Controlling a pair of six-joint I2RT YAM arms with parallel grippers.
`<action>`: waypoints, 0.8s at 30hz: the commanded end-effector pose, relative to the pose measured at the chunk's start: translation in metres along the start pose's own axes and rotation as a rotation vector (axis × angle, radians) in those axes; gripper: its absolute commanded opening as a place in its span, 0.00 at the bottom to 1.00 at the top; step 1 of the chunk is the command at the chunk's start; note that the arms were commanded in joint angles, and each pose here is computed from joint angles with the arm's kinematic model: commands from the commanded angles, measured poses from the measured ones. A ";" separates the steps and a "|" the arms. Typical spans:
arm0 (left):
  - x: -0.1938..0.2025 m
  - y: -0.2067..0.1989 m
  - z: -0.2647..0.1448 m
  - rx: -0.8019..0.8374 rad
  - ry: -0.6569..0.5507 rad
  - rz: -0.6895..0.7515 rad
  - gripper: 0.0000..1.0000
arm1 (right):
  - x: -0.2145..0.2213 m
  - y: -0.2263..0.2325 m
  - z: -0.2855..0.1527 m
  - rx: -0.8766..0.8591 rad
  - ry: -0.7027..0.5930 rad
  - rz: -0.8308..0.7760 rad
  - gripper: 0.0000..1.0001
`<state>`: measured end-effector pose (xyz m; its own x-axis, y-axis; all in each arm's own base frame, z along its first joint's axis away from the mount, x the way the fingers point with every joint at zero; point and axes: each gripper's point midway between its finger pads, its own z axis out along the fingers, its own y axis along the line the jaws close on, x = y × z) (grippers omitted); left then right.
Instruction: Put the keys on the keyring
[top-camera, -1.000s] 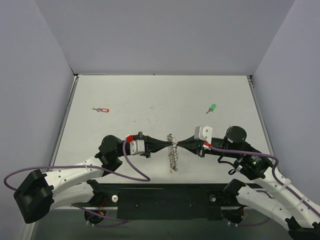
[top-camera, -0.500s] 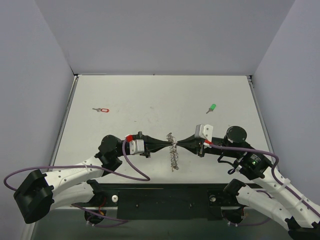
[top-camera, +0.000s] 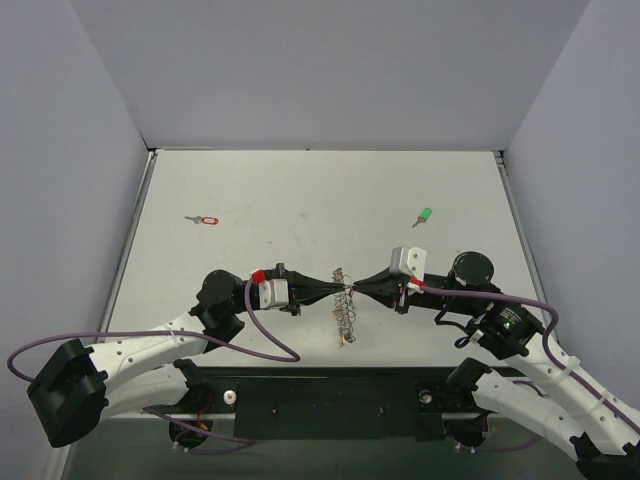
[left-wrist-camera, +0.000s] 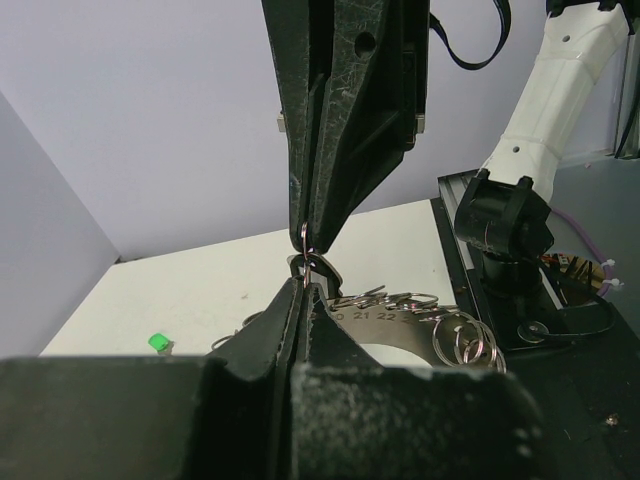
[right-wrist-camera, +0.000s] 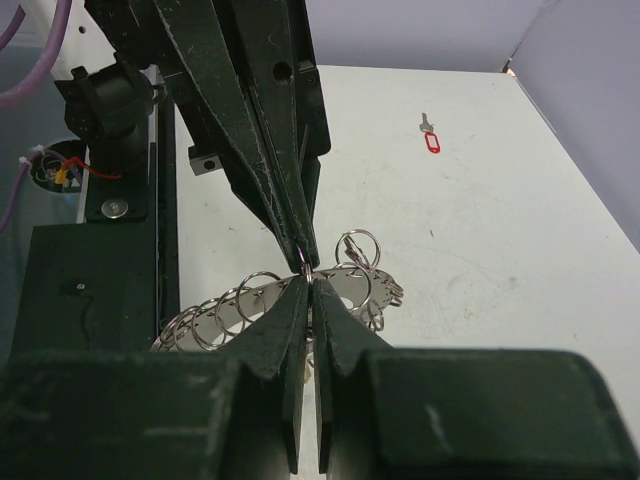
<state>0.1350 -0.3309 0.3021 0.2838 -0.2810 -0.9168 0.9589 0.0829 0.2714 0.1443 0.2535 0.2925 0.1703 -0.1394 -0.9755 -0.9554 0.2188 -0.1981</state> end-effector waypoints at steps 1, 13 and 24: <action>-0.034 -0.002 0.003 0.024 -0.109 0.065 0.00 | 0.001 -0.001 0.003 -0.010 -0.006 -0.005 0.00; -0.035 -0.004 0.003 0.034 -0.112 0.058 0.00 | 0.009 0.000 0.002 -0.016 0.030 -0.012 0.00; -0.036 -0.004 0.003 0.039 -0.115 0.054 0.00 | 0.011 0.001 0.002 -0.019 0.035 -0.010 0.00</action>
<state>0.1333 -0.3303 0.2996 0.2636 -0.2789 -0.9234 0.9646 0.0674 0.2550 0.1433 0.2516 0.2842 0.1725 -0.1714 -0.9700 -0.9564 0.2065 -0.2066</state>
